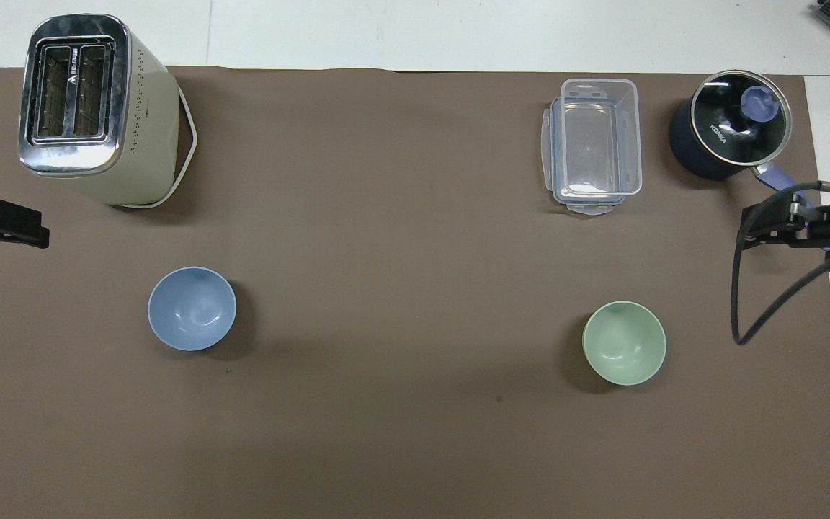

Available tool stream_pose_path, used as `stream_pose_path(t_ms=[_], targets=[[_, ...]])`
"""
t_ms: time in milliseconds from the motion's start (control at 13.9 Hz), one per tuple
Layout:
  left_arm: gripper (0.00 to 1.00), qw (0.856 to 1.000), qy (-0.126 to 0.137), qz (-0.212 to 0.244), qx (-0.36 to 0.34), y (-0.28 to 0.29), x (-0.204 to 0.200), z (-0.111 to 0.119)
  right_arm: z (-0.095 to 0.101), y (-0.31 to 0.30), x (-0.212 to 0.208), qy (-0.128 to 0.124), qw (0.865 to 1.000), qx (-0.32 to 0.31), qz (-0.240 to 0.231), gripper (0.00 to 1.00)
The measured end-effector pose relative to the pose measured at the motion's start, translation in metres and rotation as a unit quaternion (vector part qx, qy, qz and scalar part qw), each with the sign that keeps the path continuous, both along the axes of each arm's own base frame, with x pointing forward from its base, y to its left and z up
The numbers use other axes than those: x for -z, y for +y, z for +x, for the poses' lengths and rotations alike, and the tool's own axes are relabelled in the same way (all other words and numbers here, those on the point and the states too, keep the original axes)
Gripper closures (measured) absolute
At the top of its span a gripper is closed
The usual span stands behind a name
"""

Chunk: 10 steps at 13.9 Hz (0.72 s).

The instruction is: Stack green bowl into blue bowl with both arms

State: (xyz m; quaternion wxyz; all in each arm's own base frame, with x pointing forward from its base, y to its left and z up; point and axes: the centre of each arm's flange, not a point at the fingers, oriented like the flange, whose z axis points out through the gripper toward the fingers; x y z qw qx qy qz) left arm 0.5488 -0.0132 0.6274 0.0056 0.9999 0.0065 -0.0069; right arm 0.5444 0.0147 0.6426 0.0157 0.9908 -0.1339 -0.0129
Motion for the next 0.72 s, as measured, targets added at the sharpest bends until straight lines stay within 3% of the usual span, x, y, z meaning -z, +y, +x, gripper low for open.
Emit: stream_pose_path(t_ms=[432, 720], targets=[[0.00, 1.000, 0.023, -0.002, 0.000, -0.001, 0.025, -0.002, 0.001, 0.001, 0.000, -0.004, 1.000, -0.008, 0.001, 0.00], [0.00, 1.000, 0.019, -0.007, 0.002, -0.006, 0.060, -0.004, 0.001, 0.001, 0.000, -0.004, 1.000, -0.008, 0.001, 0.00]])
